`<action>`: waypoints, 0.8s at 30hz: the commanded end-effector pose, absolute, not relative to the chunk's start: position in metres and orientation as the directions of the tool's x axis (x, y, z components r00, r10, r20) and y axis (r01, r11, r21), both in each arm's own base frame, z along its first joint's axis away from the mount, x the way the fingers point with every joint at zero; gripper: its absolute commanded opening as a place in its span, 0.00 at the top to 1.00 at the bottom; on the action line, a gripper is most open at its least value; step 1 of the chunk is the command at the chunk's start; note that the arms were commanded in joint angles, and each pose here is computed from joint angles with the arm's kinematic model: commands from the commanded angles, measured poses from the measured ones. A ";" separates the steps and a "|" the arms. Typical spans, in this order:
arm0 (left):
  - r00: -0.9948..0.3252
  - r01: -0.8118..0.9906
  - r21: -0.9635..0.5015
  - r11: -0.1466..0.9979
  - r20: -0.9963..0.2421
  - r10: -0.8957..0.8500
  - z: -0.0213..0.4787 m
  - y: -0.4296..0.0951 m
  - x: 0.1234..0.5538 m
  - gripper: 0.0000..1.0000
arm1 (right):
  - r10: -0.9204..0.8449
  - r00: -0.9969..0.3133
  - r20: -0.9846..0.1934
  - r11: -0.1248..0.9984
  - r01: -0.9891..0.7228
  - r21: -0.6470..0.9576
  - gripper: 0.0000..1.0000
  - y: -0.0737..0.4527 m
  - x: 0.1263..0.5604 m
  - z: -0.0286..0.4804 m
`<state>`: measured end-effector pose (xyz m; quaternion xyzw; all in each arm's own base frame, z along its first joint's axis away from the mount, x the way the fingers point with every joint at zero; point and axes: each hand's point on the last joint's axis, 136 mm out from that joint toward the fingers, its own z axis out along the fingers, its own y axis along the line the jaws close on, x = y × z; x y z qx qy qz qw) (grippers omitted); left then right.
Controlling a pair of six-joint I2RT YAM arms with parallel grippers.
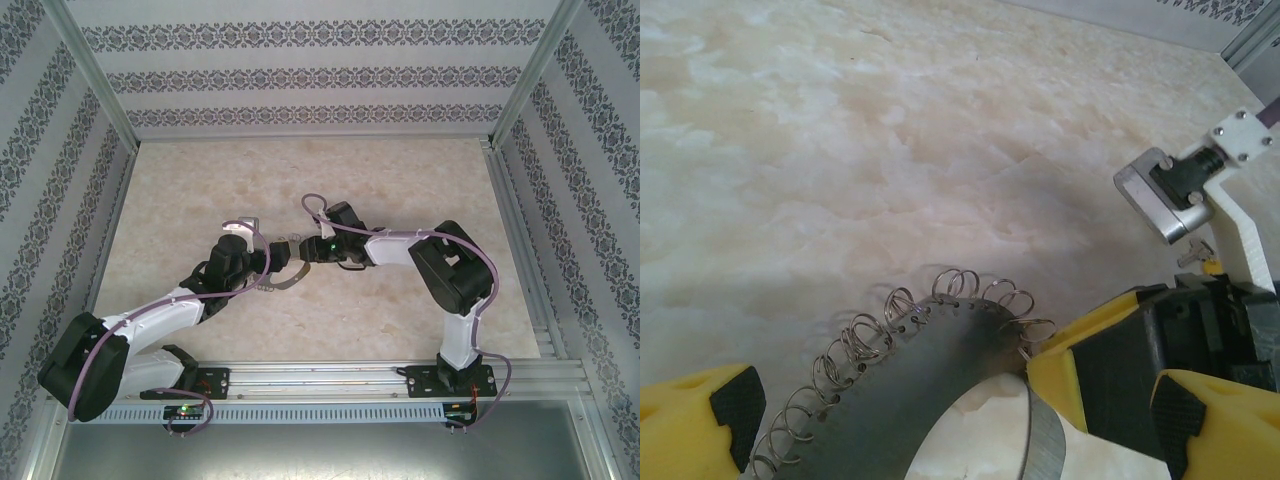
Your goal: Put the keys on the keyring
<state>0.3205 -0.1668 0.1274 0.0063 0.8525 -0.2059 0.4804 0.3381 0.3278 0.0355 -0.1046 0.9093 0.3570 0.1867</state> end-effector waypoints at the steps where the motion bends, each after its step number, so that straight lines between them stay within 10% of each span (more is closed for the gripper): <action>1: -0.536 0.212 -0.360 0.909 -0.820 -0.200 0.132 -0.172 0.322 0.00 | -0.008 -0.899 -0.438 0.687 -0.323 0.651 0.58 0.335 0.357 0.054; 24: -0.523 0.223 -0.366 0.904 -0.827 -0.205 0.140 -0.171 0.320 0.00 | -0.142 -0.853 -0.502 0.764 -0.417 0.492 0.64 0.308 0.312 0.033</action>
